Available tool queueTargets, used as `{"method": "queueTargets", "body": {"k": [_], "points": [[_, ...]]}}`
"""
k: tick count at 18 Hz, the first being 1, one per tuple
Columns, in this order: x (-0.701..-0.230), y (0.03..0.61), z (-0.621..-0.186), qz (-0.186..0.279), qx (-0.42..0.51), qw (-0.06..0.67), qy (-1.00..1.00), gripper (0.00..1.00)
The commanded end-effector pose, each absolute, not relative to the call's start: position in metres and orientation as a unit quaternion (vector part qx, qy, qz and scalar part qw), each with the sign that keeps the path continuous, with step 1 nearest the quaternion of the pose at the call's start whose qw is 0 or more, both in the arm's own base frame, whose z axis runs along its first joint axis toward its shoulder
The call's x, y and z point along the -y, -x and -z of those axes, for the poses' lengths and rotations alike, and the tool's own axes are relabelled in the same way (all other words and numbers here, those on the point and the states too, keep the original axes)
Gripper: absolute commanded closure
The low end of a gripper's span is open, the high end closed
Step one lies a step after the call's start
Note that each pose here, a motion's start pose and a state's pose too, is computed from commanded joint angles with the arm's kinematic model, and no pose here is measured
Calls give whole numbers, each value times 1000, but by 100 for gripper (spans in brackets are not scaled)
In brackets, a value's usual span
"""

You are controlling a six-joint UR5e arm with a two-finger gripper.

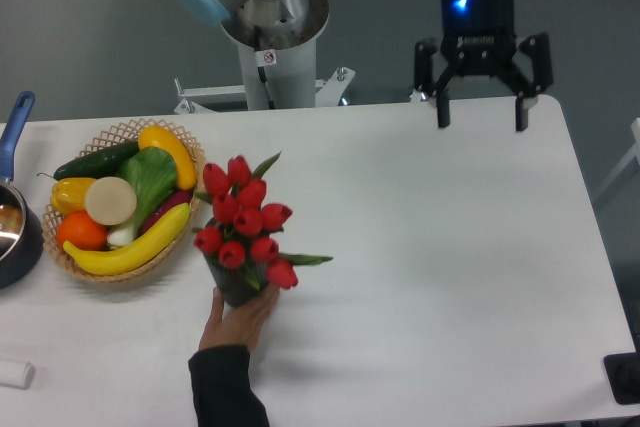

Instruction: Insert the flowers into the vase

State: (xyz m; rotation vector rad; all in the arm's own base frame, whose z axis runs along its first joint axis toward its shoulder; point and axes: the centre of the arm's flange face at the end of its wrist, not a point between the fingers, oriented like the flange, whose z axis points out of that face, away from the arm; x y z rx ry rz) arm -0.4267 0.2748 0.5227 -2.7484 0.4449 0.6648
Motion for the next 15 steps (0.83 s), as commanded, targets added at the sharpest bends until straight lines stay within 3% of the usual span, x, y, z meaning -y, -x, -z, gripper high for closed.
{"method": "queueTargets", "body": {"k": [5, 15], "points": [[-229, 422, -531, -206, -301, 46, 930, 0], [-211, 415, -523, -179, -288, 48, 940, 0]]}}
